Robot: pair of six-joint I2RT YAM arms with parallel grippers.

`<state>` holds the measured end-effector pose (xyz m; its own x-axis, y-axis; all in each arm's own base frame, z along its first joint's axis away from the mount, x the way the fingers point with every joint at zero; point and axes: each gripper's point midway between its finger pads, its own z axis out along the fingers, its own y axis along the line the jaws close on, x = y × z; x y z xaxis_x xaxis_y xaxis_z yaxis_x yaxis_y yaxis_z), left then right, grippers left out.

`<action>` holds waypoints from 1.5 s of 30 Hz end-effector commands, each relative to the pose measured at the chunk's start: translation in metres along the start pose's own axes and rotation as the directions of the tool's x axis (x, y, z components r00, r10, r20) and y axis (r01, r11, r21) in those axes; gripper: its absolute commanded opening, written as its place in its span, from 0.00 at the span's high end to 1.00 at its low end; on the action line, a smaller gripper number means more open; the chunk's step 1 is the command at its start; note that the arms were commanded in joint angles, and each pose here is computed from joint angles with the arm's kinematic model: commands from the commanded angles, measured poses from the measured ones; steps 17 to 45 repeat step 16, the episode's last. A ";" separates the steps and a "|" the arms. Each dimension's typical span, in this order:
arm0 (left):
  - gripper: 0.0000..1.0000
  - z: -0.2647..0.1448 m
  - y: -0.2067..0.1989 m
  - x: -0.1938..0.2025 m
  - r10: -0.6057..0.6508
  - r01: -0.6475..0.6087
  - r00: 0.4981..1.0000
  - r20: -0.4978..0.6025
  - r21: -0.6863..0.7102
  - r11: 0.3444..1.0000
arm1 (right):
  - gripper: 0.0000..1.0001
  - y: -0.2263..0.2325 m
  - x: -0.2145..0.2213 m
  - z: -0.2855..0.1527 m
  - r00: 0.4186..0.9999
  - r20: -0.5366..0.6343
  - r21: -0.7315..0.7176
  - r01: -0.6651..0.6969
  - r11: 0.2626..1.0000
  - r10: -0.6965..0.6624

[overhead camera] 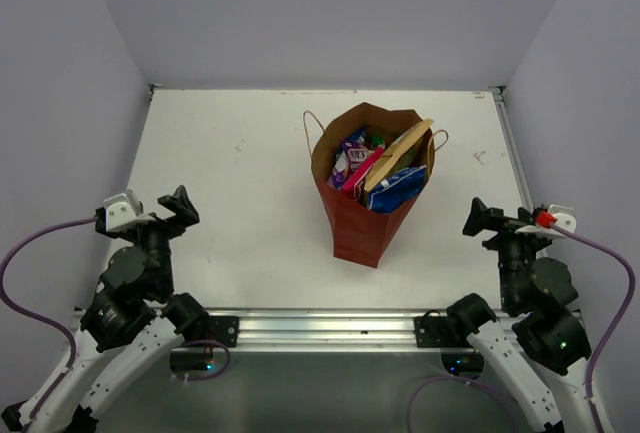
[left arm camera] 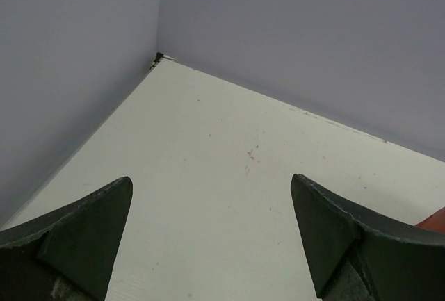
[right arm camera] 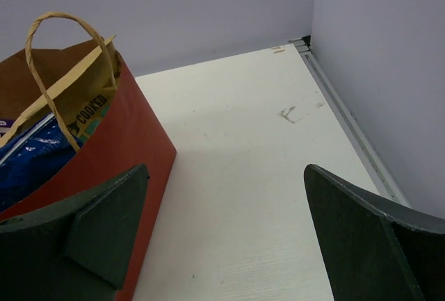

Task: Place the snacks into the paper bag
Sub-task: Reset both arms

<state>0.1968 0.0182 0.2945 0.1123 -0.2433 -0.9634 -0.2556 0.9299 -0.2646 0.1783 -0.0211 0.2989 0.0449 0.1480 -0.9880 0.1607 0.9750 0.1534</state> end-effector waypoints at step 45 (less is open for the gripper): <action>0.00 0.011 -0.003 -0.006 -0.013 0.015 0.999 0.037 -0.044 0.999 | 0.02 0.009 -0.007 0.008 1.000 0.014 -0.018 -0.001 1.000 0.001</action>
